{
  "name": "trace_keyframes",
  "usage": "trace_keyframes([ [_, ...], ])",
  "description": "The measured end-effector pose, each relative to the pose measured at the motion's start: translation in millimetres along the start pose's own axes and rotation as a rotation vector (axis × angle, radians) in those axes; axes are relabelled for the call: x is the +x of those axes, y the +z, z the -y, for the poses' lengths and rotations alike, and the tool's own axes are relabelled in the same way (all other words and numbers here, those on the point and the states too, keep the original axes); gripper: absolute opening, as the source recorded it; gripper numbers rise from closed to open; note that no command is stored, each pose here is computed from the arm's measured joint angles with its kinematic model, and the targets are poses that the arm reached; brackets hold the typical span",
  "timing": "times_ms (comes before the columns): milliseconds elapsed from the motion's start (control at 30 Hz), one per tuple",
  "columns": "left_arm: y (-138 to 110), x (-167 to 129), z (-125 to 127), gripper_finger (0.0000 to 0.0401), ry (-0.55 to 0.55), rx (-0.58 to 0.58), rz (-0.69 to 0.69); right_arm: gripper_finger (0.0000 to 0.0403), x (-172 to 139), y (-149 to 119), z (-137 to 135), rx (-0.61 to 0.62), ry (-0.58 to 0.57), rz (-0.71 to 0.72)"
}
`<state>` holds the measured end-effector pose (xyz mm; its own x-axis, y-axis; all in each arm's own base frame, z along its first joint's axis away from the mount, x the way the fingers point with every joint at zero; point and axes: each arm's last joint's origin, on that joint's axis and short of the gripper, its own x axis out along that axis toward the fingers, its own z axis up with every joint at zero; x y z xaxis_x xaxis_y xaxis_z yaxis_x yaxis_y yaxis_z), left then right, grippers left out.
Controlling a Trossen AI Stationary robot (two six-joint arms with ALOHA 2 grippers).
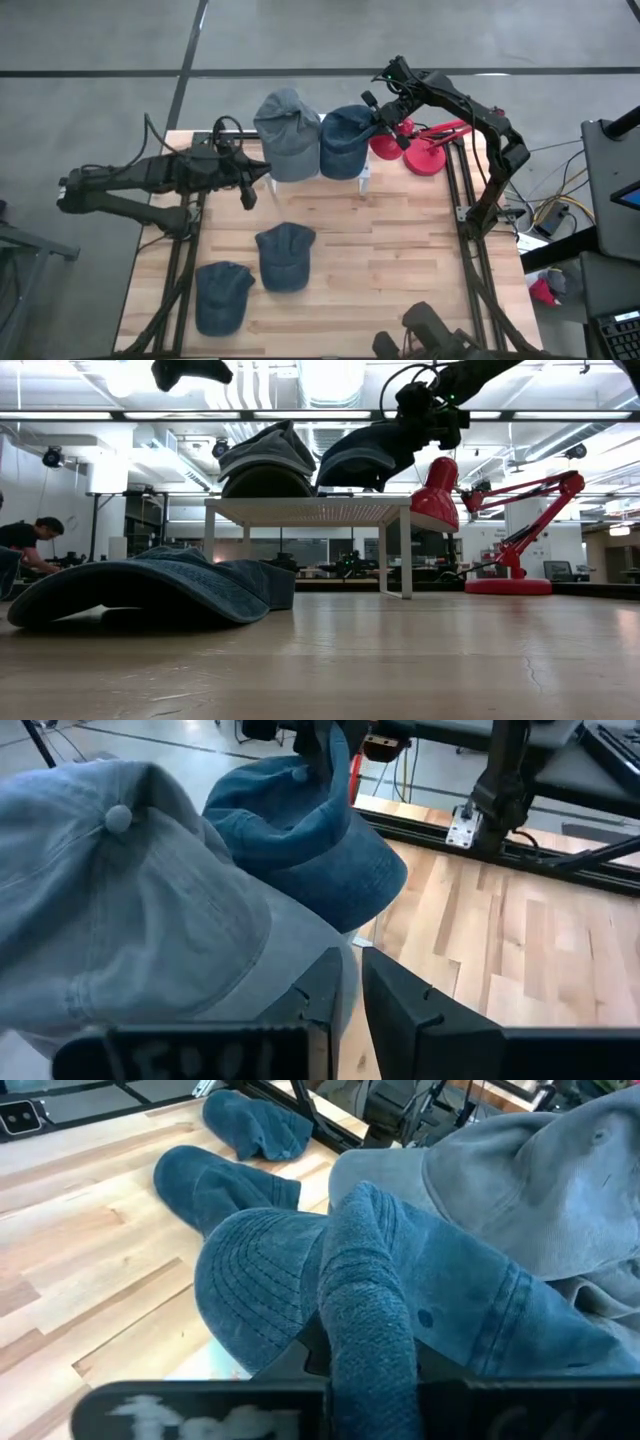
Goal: Pick & Place hat
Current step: Put the top blue cap on the shelf
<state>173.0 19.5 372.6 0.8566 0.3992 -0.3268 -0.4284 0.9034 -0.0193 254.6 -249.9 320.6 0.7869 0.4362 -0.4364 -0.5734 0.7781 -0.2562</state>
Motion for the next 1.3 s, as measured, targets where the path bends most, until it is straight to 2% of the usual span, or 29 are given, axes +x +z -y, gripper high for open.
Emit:
trace_keyframes([
  [433,-2.5,-7.5,-7.6,0.0045,-0.012,-0.009,0.047,0.0008,2.1,-13.1,-4.6,0.038,0.010,-0.007],
  [933,-2.1,-2.7,-5.9,0.0045,-0.013,-0.028,0.045,0.0008,2.5,-13.7,-4.9,0.053,0.011,-0.009],
  [1067,-2.3,-1.5,-5.5,0.0045,-0.012,-0.028,0.041,0.0015,2.5,-14.3,-4.4,0.134,0.001,-0.042],
  [1300,-1.8,-0.7,-5.1,0.0045,-0.013,-0.030,0.046,0.0056,2.3,-13.5,1.8,0.321,-0.044,-0.043],
])
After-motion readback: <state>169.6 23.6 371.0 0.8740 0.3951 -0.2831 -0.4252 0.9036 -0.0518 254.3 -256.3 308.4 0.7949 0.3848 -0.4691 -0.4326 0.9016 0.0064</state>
